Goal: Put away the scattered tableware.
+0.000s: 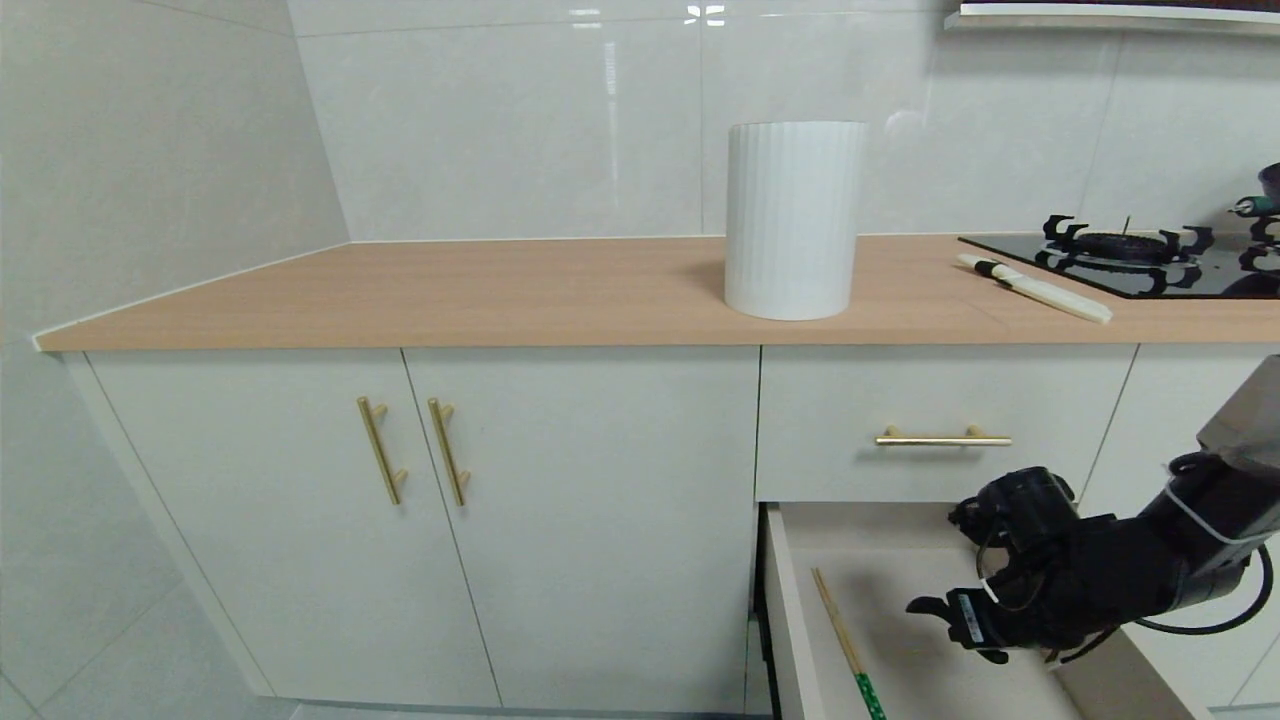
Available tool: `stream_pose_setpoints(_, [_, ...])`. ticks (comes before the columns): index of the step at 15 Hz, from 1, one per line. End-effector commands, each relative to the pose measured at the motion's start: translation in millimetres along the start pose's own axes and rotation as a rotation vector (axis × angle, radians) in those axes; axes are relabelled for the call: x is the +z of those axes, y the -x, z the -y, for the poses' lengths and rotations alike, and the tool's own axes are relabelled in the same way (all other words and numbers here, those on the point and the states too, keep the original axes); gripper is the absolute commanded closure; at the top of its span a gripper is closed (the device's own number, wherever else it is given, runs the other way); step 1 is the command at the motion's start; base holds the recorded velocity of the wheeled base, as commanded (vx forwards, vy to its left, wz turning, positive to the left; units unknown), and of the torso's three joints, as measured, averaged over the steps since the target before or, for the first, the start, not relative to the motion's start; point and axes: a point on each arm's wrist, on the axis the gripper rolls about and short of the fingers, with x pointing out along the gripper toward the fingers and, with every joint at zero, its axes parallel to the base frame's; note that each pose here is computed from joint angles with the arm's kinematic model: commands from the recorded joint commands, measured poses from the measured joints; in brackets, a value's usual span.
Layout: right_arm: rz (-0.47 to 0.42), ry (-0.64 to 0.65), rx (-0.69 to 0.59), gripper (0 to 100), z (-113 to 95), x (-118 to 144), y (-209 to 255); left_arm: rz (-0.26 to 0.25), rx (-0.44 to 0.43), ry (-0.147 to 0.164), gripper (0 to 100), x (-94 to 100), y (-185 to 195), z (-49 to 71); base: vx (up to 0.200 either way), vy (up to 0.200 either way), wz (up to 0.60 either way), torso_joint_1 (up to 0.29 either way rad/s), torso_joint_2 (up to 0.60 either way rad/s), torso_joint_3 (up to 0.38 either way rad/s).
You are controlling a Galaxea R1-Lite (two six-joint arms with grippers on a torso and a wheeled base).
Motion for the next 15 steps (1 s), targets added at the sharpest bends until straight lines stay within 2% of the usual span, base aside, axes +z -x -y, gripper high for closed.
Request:
stream_pose_setpoints(1, [-0.057,0.004,-0.025,100,-2.7,-6.2,-27.5,0.000,0.000,0.000,0,0.0,0.0,0.0,0.000,0.000,0.00,0.000,0.00,0.000])
stream_pose_setpoints(5, [-0.041,0.001,-0.109,100,-12.1,-10.9,-44.2,0.000,0.002,0.000,0,0.0,0.0,0.0,0.000,0.000,0.00,0.000,0.00,0.000])
stream_pose_setpoints(15, [-0.038,0.022,-0.214,100,-17.3,-14.1,-55.1,0.000,0.002,0.000,0,0.0,0.0,0.0,0.000,0.000,0.00,0.000,0.00,0.000])
